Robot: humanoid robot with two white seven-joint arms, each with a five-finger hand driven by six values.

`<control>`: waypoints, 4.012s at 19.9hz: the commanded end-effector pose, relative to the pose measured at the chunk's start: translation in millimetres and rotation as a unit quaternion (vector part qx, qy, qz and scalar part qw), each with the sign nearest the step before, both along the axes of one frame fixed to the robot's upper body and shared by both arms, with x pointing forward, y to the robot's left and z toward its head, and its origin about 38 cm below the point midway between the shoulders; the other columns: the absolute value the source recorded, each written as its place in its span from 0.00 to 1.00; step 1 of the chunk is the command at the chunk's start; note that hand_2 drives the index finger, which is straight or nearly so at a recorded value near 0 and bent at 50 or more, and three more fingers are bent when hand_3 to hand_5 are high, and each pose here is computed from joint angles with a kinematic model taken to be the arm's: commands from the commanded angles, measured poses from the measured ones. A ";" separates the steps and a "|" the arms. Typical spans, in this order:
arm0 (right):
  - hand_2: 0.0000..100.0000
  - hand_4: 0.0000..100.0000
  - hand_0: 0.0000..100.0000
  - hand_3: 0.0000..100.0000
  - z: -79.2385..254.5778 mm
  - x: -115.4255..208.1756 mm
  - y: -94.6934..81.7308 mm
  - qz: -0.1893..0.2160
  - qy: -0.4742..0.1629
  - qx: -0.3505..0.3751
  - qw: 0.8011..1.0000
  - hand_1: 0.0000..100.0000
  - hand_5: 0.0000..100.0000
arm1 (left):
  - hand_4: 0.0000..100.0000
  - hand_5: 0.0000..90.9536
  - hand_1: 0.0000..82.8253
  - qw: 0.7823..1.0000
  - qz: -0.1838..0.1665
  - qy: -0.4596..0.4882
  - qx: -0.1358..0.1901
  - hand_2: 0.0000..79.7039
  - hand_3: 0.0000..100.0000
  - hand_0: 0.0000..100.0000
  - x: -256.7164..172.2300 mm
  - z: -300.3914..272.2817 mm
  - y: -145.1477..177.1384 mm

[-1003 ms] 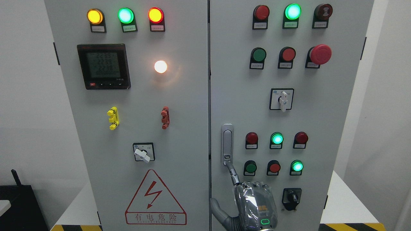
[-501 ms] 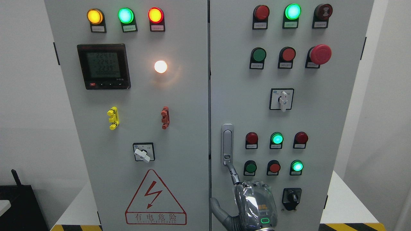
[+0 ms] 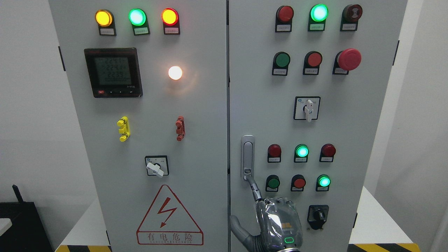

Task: Release door handle

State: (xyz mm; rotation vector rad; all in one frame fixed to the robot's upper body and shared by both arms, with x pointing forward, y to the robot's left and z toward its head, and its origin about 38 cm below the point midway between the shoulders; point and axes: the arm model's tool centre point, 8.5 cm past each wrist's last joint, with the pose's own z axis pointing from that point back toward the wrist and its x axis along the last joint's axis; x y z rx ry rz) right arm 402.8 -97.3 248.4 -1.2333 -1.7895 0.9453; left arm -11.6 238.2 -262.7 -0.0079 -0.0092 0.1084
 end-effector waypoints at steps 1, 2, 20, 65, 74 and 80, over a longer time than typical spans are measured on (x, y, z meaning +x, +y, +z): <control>0.00 0.99 0.30 0.99 -1.8 0.6 -0.3 0.000 0.004 0.000 1.000 0.24 1.00 | 0.00 0.00 0.47 1.000 0.007 -0.013 0.000 0.00 0.00 0.12 16.8 -0.1 -0.6; 0.00 0.99 0.30 0.99 -1.9 0.6 0.5 0.000 0.005 0.000 1.000 0.23 1.00 | 0.00 0.00 0.47 1.000 0.007 -0.013 0.000 0.00 0.00 0.12 16.8 -0.1 0.4; 0.00 0.99 0.30 0.99 -7.5 -0.5 2.9 0.005 0.021 -0.003 1.000 0.23 1.00 | 0.00 0.00 0.47 1.000 0.007 -0.013 0.000 0.00 0.00 0.12 16.8 -0.1 -0.6; 1.00 0.89 0.41 1.00 35.3 -6.9 -6.7 -0.019 -0.026 0.031 0.999 0.00 0.97 | 0.00 0.00 0.47 1.000 0.007 -0.013 0.000 0.00 0.00 0.12 16.8 -0.1 -0.6; 1.00 0.89 0.38 1.00 55.0 6.7 -5.0 -0.031 -0.023 0.031 0.999 0.02 0.98 | 0.00 0.00 0.47 1.000 0.007 -0.013 0.000 0.00 0.00 0.12 16.8 -0.1 0.4; 1.00 0.90 0.38 1.00 64.7 16.8 -2.7 -0.032 -0.028 0.027 0.999 0.03 0.98 | 0.00 0.00 0.47 1.000 0.007 -0.013 0.000 0.00 0.00 0.12 16.8 -0.1 0.4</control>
